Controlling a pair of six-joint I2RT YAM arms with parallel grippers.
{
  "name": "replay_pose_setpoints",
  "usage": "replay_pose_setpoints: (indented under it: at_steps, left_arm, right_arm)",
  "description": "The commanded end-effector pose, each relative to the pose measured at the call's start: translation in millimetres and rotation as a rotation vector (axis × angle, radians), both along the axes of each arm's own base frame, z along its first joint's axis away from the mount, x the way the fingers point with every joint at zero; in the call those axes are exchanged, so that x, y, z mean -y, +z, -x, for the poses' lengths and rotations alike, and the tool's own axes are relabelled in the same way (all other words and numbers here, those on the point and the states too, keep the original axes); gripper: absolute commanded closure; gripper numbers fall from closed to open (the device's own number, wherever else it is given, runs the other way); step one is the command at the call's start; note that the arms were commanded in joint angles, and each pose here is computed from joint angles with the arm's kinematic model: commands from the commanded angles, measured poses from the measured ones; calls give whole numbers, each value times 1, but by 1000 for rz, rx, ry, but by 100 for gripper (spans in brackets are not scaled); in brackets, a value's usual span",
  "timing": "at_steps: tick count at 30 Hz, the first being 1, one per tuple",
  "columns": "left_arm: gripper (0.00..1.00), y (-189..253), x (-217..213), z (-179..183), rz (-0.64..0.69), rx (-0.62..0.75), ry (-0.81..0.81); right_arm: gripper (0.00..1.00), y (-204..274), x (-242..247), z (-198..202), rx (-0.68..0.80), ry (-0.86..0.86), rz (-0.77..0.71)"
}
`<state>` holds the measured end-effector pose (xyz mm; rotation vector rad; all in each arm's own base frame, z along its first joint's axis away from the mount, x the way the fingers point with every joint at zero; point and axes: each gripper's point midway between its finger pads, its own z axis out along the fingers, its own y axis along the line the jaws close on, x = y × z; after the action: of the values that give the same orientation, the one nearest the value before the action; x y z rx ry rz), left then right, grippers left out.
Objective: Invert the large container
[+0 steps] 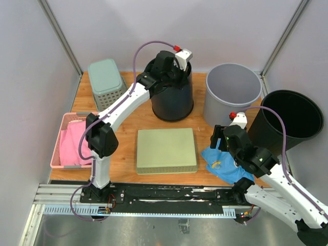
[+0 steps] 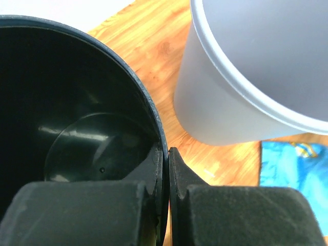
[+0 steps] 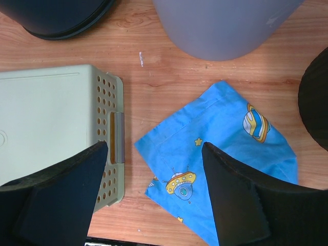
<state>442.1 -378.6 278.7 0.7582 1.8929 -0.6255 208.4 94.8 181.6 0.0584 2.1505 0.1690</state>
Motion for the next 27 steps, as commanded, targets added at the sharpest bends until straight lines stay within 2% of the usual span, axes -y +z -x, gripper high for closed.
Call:
replay_pose_setpoints:
  at_steps: [1, 6, 11, 14, 19, 24, 27]
  left_arm:
    - [100, 145, -17, 14, 347, 183, 81]
    - [100, 150, -45, 3, 516, 108, 104]
    - [100, 124, -82, -13, 742, -134, 73]
    - [100, 100, -105, -19, 833, -222, 76]
    - [100, 58, -127, -25, 808, -260, 159]
    - [99, 13, -145, -36, 716, -293, 246]
    - [88, -14, -150, -39, 621, -311, 282]
  right_arm:
    - [24, 0, 0, 1, 3, -1, 5]
    - [24, 1, 5, 6, 6, -10, 0]
    - [24, 6, 7, 10, 15, -9, -18]
    - [24, 2, 10, 12, 9, -16, -10]
    - [24, 0, 11, 15, -5, -11, -6]
    - [24, 8, 10, 15, 9, -3, -25]
    - [23, 15, 10, 15, 19, -1, -32]
